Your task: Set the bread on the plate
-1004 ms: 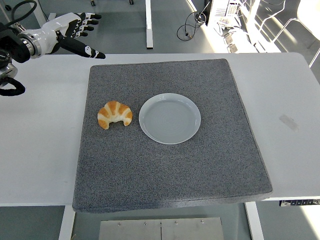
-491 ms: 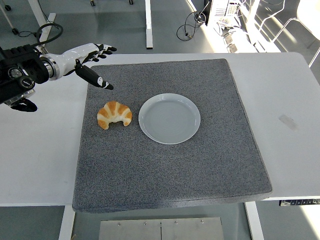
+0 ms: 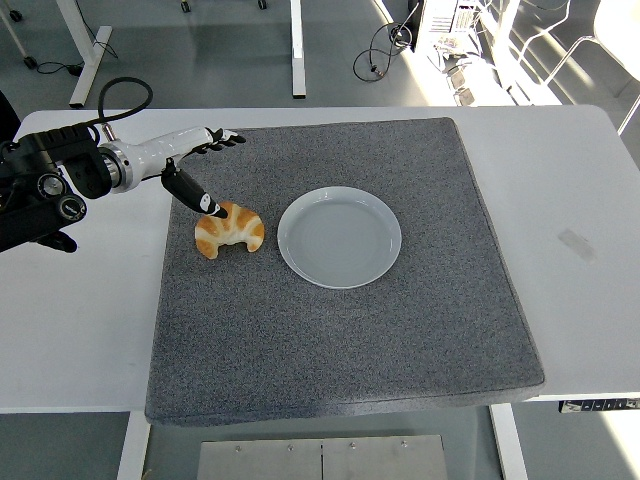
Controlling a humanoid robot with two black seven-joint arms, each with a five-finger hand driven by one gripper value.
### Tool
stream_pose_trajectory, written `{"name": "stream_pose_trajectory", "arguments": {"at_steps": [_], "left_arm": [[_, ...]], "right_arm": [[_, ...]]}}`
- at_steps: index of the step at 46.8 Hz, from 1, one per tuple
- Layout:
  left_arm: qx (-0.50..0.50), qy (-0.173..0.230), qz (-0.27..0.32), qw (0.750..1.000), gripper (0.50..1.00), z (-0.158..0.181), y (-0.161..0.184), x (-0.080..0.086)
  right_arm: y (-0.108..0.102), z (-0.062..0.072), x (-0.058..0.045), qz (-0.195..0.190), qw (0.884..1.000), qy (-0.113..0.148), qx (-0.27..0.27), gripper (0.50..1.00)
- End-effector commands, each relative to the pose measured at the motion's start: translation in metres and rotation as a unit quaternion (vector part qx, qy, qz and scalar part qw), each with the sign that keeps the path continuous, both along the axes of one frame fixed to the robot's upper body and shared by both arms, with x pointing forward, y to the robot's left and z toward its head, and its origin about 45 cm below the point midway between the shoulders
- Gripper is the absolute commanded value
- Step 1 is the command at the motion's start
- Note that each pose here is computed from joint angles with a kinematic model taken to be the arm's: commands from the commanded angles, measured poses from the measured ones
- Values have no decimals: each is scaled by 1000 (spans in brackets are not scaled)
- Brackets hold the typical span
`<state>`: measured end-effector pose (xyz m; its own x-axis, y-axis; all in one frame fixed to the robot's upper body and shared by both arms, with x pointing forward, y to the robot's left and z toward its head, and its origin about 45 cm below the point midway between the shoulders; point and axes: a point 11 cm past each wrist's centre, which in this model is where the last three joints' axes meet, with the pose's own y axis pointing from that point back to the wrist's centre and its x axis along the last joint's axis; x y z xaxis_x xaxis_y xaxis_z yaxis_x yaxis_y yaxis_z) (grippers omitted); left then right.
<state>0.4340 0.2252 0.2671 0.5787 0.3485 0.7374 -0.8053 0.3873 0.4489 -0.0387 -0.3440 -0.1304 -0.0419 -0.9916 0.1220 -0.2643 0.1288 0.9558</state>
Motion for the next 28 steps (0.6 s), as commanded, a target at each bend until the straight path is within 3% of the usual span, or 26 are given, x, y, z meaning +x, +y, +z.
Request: {"name": "stream_pose_trajectory", "arguments": {"at_steps": [1, 16, 28], "left_arm": [[7, 1, 3, 1000, 989, -8, 3, -3], [17, 11, 1, 1000, 989, -21, 4, -8], [40, -10, -9, 999, 989, -25, 3, -9]], "right_arm": [[0, 0, 0, 0, 1000, 0, 0, 1000], [0, 0, 1, 0, 1000, -1, 0, 1000], [0, 0, 0, 0, 1000, 0, 0, 1000]]}}
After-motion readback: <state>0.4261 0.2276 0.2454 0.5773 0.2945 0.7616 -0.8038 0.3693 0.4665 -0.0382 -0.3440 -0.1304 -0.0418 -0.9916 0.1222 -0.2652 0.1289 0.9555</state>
